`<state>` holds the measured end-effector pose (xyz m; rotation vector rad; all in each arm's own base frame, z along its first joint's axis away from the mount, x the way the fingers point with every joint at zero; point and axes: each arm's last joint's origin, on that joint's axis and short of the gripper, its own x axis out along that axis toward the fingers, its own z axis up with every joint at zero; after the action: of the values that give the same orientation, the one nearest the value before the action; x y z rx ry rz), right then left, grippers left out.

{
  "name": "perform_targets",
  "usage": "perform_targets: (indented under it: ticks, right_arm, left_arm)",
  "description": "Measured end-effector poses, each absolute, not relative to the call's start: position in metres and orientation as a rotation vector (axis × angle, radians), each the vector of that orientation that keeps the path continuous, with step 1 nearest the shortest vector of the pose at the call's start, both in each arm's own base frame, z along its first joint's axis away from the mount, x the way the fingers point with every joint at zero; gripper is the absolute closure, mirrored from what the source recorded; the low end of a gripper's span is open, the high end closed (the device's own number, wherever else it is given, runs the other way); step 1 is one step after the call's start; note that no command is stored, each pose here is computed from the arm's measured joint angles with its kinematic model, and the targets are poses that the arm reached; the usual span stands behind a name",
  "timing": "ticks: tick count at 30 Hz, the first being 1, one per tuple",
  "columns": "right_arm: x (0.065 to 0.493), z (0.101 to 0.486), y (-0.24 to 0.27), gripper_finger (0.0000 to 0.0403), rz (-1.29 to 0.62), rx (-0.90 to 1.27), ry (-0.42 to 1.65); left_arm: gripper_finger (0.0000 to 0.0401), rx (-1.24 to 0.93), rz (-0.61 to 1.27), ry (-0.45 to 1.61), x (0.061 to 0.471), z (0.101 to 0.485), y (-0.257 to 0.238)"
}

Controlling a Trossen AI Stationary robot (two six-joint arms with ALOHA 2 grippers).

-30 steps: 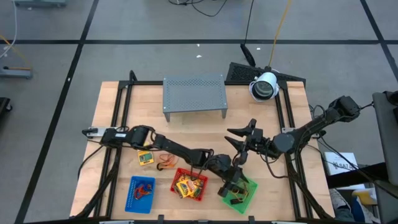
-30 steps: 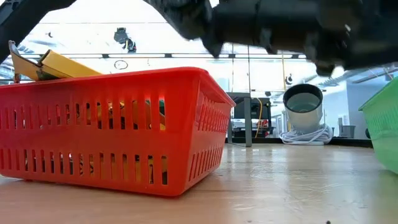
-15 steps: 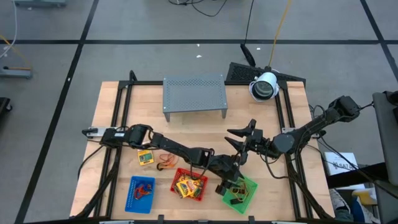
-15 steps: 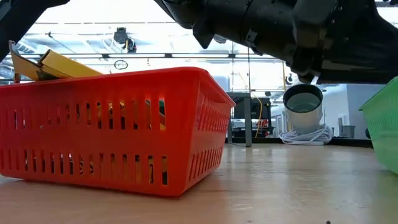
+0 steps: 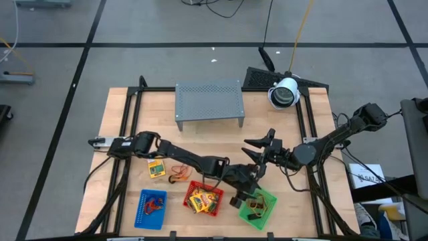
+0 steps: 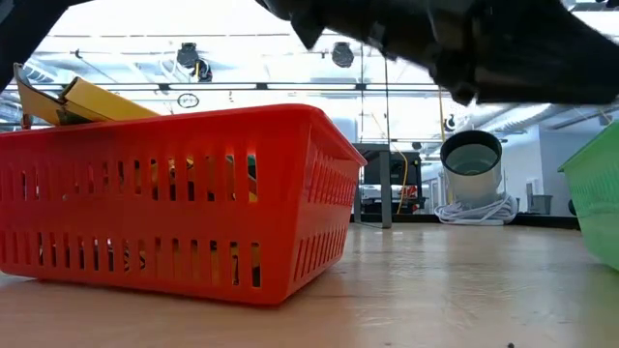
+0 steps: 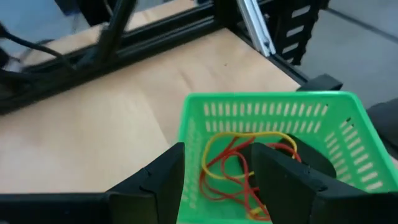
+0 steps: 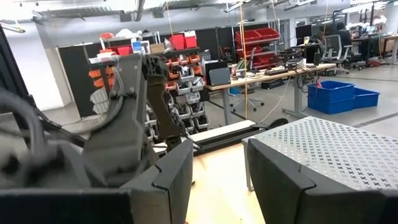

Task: Pick & Place Office Desk Supplies
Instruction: Put the bottom orange rubber band into the green basket

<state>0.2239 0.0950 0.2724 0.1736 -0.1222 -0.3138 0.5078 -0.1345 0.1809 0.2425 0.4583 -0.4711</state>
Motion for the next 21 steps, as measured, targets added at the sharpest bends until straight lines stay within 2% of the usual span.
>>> perform_targets:
  ticks: [12, 17, 21]
  right_arm:
    - [0.213, 0.288, 0.097, 0.0261, -0.284, 0.176, -0.203]
    - [0.194, 0.31, 0.095, 0.0261, -0.257, 0.169, -0.293]
    - [0.174, 0.326, 0.098, 0.0261, -0.133, 0.152, -0.352]
  left_arm:
    - [0.0205, 0.304, -0.404, 0.587, 0.484, 0.223, -0.125]
    - [0.0206, 0.23, -0.558, 0.642, 0.46, 0.256, -0.125]
    - [0.0206, 0.153, -0.672, 0.605, 0.436, 0.295, -0.13]
